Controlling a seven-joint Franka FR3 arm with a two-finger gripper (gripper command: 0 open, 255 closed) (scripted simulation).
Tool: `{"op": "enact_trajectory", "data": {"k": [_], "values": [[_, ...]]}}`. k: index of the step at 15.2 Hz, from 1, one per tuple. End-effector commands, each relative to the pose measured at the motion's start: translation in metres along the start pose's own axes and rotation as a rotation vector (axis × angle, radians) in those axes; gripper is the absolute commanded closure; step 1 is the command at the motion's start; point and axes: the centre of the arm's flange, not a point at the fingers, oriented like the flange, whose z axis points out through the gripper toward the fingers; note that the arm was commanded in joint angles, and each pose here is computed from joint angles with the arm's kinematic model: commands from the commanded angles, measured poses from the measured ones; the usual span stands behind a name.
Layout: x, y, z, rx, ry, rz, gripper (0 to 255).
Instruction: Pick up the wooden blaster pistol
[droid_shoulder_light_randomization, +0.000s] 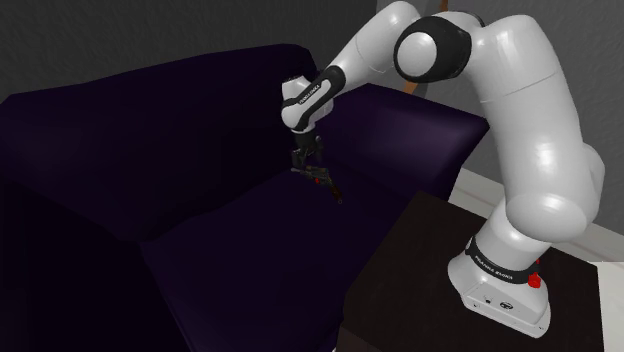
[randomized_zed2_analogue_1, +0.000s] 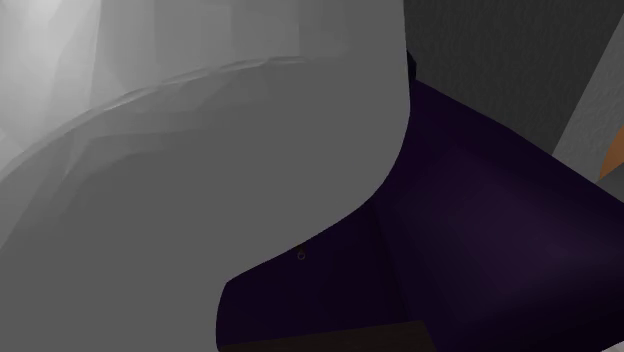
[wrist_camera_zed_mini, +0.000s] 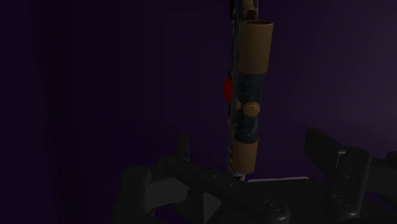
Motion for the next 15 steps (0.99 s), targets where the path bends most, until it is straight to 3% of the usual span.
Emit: {"op": "enact_trajectory", "data": {"k": [1,3,4,15], "values": [[0.003,0.0,0.015,0.0,0.0,0.0,0],[0.003,0.0,0.015,0.0,0.0,0.0,0],[0.002,0.001,0.015,0.0,0.0,0.0,255],[0.001,0.0,0.004,0.0,0.0,0.0,255]]}}
